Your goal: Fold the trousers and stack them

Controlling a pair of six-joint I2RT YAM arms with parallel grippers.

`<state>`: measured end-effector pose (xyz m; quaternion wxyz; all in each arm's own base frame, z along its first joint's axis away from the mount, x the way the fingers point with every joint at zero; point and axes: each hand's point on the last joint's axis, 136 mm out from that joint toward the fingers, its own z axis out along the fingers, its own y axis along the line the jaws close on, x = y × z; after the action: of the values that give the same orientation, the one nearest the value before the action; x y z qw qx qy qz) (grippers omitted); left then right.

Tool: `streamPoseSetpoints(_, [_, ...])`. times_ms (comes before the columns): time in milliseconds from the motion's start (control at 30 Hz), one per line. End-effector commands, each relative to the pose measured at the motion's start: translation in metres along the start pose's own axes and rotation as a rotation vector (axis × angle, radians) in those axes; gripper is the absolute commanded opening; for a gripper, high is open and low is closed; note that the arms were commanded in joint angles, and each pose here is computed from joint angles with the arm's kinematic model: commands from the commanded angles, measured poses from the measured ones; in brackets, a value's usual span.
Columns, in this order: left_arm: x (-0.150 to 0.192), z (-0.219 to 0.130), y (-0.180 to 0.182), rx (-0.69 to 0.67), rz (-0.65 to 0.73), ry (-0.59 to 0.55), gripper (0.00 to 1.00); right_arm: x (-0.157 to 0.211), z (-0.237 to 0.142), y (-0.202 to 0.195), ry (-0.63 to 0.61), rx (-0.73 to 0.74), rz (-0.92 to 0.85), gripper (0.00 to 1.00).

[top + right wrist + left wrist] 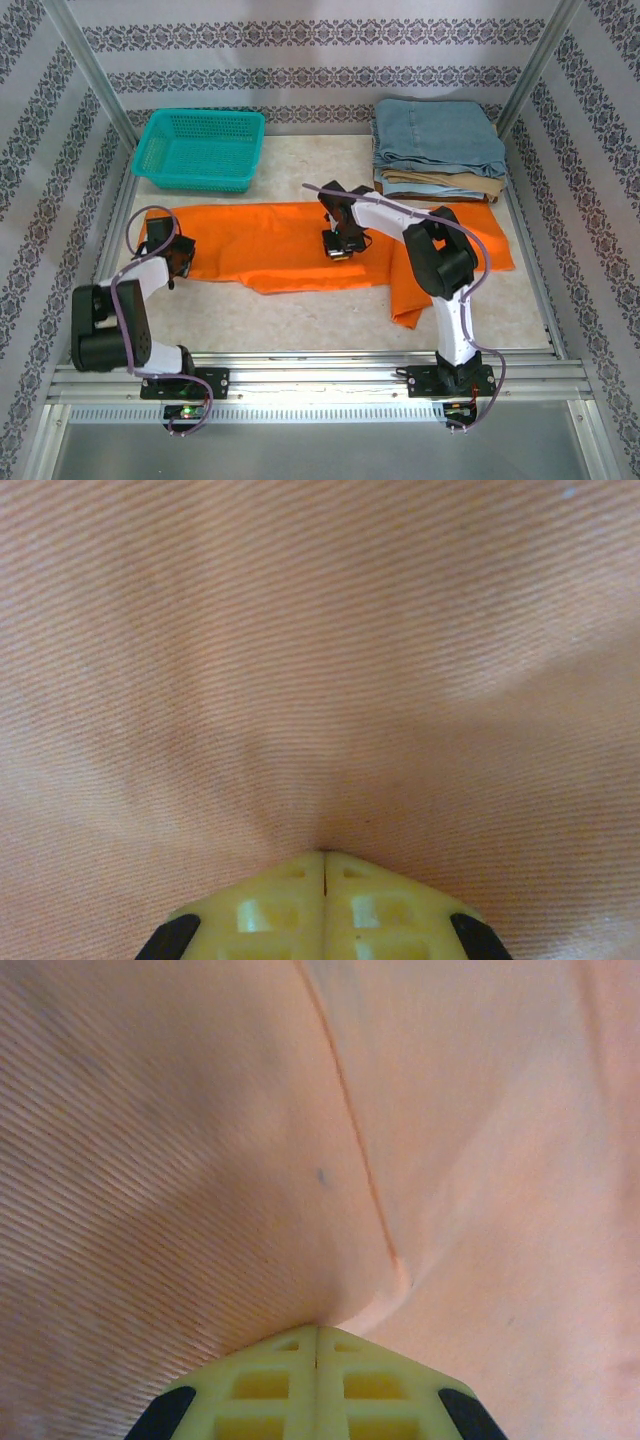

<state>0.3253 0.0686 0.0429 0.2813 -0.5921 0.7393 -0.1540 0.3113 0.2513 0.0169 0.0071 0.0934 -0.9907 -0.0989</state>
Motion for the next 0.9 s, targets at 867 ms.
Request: streamPoseSetpoints(867, [0.122,0.017,-0.06,0.131,0.387,0.129,0.0,0.088,-0.119,-0.109,-0.216,0.009,0.291,0.32])
